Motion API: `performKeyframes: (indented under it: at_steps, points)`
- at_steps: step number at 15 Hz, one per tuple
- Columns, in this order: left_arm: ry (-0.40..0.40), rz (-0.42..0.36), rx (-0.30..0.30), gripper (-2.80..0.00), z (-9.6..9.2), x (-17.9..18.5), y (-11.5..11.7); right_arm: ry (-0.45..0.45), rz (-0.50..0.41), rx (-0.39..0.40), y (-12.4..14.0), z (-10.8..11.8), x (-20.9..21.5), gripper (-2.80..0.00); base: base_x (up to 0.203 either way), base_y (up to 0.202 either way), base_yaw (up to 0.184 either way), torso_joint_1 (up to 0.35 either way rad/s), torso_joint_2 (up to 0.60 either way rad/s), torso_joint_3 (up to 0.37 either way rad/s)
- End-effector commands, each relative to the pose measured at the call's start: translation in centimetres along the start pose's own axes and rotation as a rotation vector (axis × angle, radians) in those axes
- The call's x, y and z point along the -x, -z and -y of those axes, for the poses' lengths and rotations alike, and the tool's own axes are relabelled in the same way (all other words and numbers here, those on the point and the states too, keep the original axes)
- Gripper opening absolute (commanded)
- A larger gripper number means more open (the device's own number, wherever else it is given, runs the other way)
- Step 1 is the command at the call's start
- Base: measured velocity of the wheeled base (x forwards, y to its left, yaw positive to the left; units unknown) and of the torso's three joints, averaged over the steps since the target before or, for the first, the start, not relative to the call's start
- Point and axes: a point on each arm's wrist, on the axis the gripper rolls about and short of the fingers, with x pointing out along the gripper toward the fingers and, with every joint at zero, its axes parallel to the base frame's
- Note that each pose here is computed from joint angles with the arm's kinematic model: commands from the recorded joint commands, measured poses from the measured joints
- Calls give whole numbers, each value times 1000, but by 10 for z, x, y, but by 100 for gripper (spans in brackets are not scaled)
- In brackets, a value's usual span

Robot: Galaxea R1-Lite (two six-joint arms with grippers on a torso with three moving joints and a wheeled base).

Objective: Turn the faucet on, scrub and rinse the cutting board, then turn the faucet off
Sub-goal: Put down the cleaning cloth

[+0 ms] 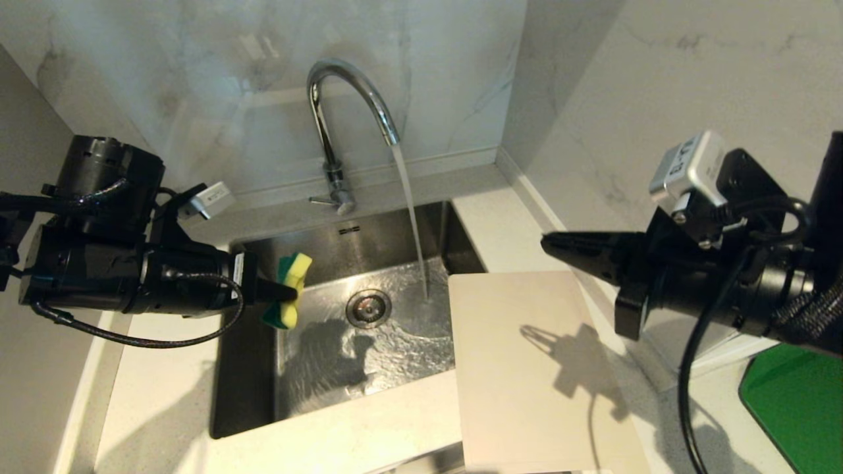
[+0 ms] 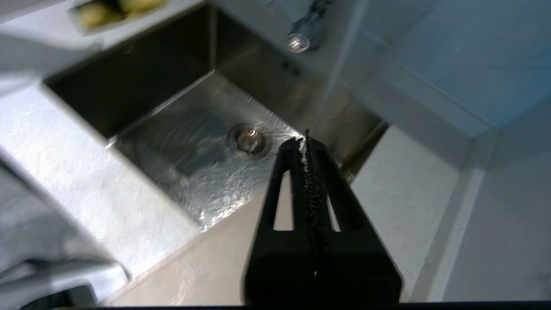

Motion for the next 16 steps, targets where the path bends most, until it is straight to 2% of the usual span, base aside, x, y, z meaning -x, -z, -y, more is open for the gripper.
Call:
performKeyframes:
  at_steps: [1, 6, 9, 13, 16]
  points:
    - [-5, -6, 7, -280, -2, -1, 1, 74, 65, -53, -11, 23, -24, -280, 0, 0, 0, 0, 0, 0]
    - [-11, -16, 14, -280, -4, -3, 3, 310, 270, -189, -68, 73, -41, -280, 0, 0, 0, 0, 0, 0]
    - [-16, -25, 17, -280, -4, 2, 4, 458, 308, -242, -81, 91, -51, -280, 0, 0, 0, 0, 0, 0]
    - [-21, -32, 19, -280, -5, 7, 9, 505, 316, -242, -91, 81, -22, -280, 0, 0, 0, 0, 0, 0]
    - [-21, -37, 20, -280, -6, 8, 11, 516, 320, -224, -97, 59, 16, -280, 0, 0, 0, 0, 0, 0]
